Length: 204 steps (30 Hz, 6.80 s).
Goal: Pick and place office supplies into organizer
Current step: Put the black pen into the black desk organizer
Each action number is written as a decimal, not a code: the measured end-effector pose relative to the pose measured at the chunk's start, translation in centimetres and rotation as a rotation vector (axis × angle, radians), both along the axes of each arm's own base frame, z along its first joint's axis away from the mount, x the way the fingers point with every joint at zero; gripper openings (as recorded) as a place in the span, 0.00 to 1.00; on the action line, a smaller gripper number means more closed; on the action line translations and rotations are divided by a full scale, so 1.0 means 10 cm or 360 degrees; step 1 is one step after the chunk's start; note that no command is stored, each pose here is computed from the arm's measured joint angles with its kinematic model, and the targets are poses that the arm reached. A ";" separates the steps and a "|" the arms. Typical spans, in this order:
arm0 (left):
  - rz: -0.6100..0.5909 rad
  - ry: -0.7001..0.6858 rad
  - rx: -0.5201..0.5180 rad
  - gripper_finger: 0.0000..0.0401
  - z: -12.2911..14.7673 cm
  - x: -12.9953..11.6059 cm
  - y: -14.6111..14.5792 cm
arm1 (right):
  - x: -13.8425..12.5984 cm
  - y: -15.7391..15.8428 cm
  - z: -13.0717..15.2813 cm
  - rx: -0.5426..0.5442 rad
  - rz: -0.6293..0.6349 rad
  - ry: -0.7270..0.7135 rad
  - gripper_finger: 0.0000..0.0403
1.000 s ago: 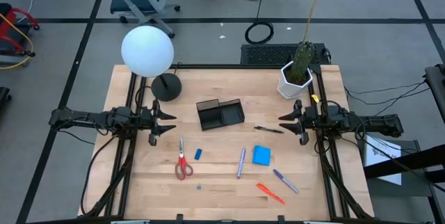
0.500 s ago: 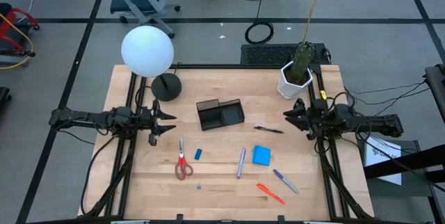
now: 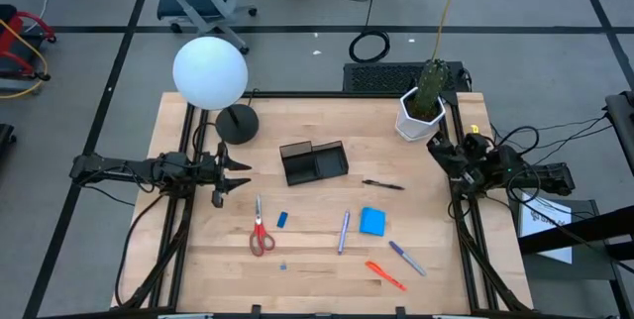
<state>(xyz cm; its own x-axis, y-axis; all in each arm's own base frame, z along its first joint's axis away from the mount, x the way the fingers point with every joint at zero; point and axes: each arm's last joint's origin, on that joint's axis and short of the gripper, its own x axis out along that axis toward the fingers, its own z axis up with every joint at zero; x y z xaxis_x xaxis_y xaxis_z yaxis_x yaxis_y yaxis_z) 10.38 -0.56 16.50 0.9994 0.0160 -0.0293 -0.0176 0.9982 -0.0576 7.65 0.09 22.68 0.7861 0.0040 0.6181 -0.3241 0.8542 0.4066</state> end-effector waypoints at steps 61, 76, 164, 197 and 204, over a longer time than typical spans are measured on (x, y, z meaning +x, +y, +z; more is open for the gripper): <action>-0.0143 -0.1151 -0.1532 0.42 0.73 -0.21 0.07 | 0.13 -0.08 1.14 0.0024 -0.0605 -0.0171 0.29; 0.0042 -0.1132 -0.1111 0.42 1.77 -0.07 0.07 | 0.29 -0.08 2.04 -0.0219 -0.0612 0.0616 0.29; 0.0261 -0.0823 -0.0747 0.42 2.63 0.31 0.05 | 1.90 -0.26 -0.96 -0.0694 0.0372 0.3308 0.29; 0.0321 -0.0814 -0.0695 0.42 2.62 0.31 0.06 | 1.86 -0.39 -0.84 -0.0516 0.0379 0.3202 0.06; 0.0350 -0.0813 -0.0667 0.42 2.62 0.31 0.06 | 1.76 -0.49 -0.51 -0.0396 0.0333 0.2978 0.05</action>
